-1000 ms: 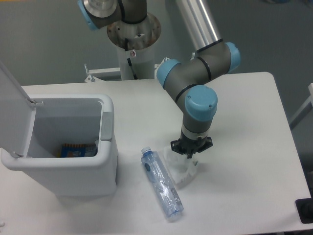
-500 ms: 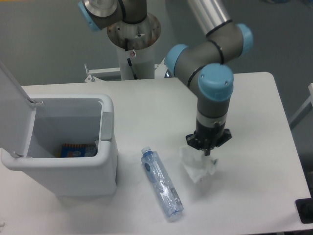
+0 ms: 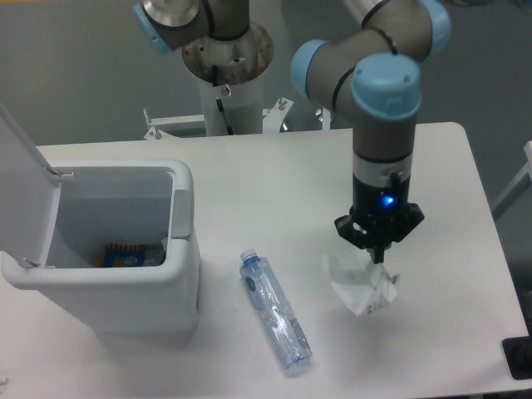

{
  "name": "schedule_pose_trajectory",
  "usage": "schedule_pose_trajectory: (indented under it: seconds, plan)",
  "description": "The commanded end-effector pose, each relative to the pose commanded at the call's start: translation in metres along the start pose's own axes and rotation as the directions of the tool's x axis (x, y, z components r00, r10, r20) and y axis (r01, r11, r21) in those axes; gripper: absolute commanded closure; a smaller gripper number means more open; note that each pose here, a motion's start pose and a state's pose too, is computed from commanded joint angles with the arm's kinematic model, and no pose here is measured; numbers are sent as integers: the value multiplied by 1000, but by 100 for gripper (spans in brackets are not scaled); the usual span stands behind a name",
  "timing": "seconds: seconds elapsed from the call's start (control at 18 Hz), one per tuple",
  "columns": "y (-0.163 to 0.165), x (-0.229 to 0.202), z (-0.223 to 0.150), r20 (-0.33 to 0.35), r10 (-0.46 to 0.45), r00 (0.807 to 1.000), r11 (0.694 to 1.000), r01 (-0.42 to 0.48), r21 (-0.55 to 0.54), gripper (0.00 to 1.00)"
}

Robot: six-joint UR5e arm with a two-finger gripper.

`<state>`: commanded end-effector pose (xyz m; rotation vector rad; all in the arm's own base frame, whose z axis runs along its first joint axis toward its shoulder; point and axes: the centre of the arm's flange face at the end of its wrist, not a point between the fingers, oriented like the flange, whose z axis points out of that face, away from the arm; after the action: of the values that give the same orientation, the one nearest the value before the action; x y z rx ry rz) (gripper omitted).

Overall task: Place the trash in the trash can
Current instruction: 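Lift the tissue and carry it over the white trash bin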

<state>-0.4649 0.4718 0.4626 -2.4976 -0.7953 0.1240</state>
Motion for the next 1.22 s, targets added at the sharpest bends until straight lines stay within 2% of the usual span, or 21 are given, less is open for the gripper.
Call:
schedule_pose_trajectory:
  seconds: [0.11,0.22,0.39,0.61,0.78,1.06,1.22]
  plan:
    - [-7,10,-10,-60,-33,998,999,36,38,94]
    - [-14,24,-20,-125,-99,987,992,108,64,94]
    - [-18,63,-60,-194,-136,971,981,159,108,94]
    - [-10,130,-106,-238,-70,969,982,109,152,94]
    - [3,175,-124,-266,-9,964,985,54,162,94]
    - [33,236,-141,-304,82,949,986,-32,165,94]
    - [63,260,-136,-327,113,938,988,-72,136,94]
